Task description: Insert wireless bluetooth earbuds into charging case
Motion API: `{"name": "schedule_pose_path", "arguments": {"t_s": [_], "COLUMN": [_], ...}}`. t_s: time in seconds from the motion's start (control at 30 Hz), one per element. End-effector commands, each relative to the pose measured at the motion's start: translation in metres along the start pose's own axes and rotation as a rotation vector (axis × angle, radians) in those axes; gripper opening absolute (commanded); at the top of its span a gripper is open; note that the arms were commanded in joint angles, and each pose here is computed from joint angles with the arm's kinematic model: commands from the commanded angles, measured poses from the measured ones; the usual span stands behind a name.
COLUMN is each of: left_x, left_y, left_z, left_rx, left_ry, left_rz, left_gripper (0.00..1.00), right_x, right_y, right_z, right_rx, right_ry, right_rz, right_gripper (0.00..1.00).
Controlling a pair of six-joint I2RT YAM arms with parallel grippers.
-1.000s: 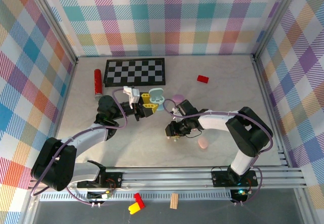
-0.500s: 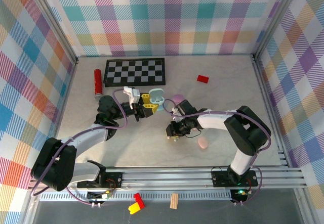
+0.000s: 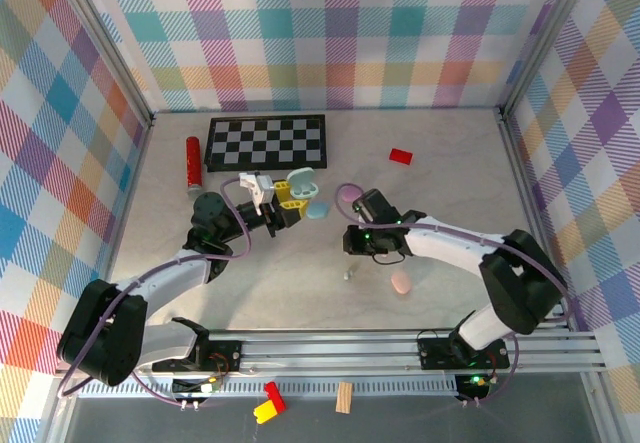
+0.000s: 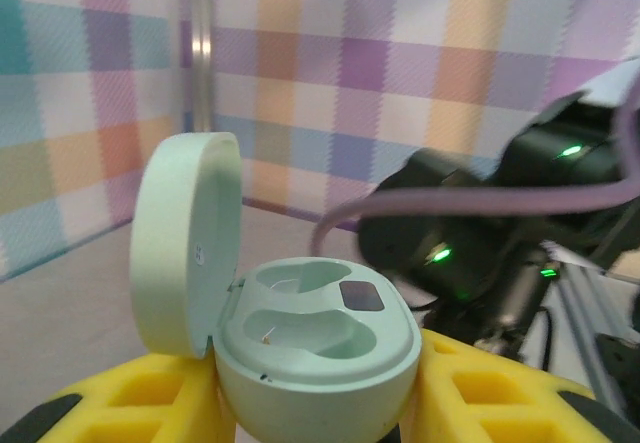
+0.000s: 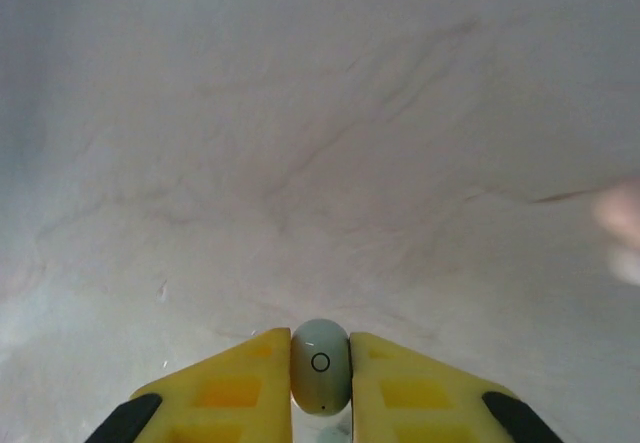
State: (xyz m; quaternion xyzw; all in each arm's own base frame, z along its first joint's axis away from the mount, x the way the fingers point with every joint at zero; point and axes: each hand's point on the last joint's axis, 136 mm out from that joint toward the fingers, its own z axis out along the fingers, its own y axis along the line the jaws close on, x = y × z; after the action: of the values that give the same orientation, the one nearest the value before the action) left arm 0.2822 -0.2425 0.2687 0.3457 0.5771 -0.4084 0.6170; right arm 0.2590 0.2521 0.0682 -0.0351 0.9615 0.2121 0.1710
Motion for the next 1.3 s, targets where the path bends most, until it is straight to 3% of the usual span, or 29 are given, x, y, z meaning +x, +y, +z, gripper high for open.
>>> {"name": "schedule_pose_path", "arguments": {"t_s": [0.0,0.17,0.3,0.9,1.27], "left_x": [-0.008,-0.006,-0.003,0.014,0.018], "left_y": [0.019,0.027,0.034,0.035,0.033], "left_z": [-0.006,-0.004,-0.005,0.01,0.014], "left_rx": [-0.13,-0.188,-0.236,-0.21,-0.192], "left_ry": [-0.03,-0.015,-0.023,-0.018,0.002], "left_rz": [0.081,0.108,0.122,0.163,0.171], "left_gripper": [0.4,0.4,0.4,0.4,0.4], "right_x": [-0.022,-0.037,-0.046,-0.108,-0.112], "right_y": [-0.032,-0.037,-0.027,0.12,0.178], "right_z": [-0.024,-0.046,-0.058,-0.142,-0.142], "right_rx": [0.227,0.324,0.304,-0.121,-0.307], "right_ry": [-0.122,-0.168,-0.192,-0.334,-0.274], "right_rz": [0.086,0.111,0.1,-0.137,-0.264], "right_gripper": [0.18,0.18,0.18,0.17,0.16]}}
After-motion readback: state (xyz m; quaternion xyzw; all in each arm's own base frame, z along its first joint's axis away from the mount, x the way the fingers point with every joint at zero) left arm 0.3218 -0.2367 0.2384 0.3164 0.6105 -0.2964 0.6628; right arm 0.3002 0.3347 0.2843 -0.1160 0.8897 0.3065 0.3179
